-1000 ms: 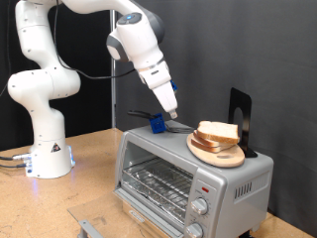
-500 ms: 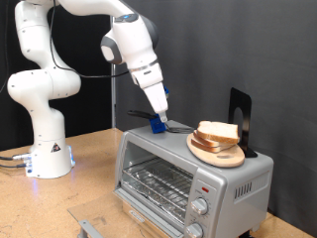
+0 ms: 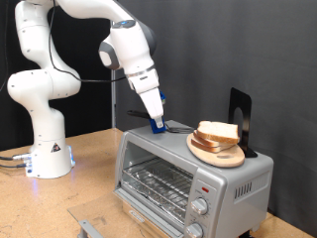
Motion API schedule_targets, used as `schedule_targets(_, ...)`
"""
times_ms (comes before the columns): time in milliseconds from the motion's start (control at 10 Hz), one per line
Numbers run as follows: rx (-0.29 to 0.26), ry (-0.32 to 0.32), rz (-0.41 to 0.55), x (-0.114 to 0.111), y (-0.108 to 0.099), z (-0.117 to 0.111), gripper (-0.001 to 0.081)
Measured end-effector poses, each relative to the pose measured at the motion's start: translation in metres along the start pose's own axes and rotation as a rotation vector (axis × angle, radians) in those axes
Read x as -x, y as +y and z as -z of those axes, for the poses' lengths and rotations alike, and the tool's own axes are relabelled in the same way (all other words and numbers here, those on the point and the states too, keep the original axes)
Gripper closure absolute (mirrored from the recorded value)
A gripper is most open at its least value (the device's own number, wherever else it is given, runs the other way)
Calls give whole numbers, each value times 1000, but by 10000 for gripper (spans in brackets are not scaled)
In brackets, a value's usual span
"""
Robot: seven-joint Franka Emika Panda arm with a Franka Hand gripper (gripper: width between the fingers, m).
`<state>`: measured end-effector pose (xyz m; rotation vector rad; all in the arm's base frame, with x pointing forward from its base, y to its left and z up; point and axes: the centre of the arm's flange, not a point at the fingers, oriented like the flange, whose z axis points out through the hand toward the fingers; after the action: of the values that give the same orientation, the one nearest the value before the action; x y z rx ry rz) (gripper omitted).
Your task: Make a piece of toast with the oven
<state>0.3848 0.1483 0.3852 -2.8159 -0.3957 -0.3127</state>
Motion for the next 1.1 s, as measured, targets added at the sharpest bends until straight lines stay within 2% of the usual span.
schedule_targets(500,9,8,-25,3,3,-4,124)
schedule_targets(600,10,10,-26,3,3,-4,217)
schedule_targets(700,12,13,-28,4,4,-5,217)
schedule_targets(800,14,17,-29,4,4,-5,411)
schedule_targets(900,14,19,-30,4,4,-5,443)
schedule_targets(1100,13,19,-31,4,4,-5,443)
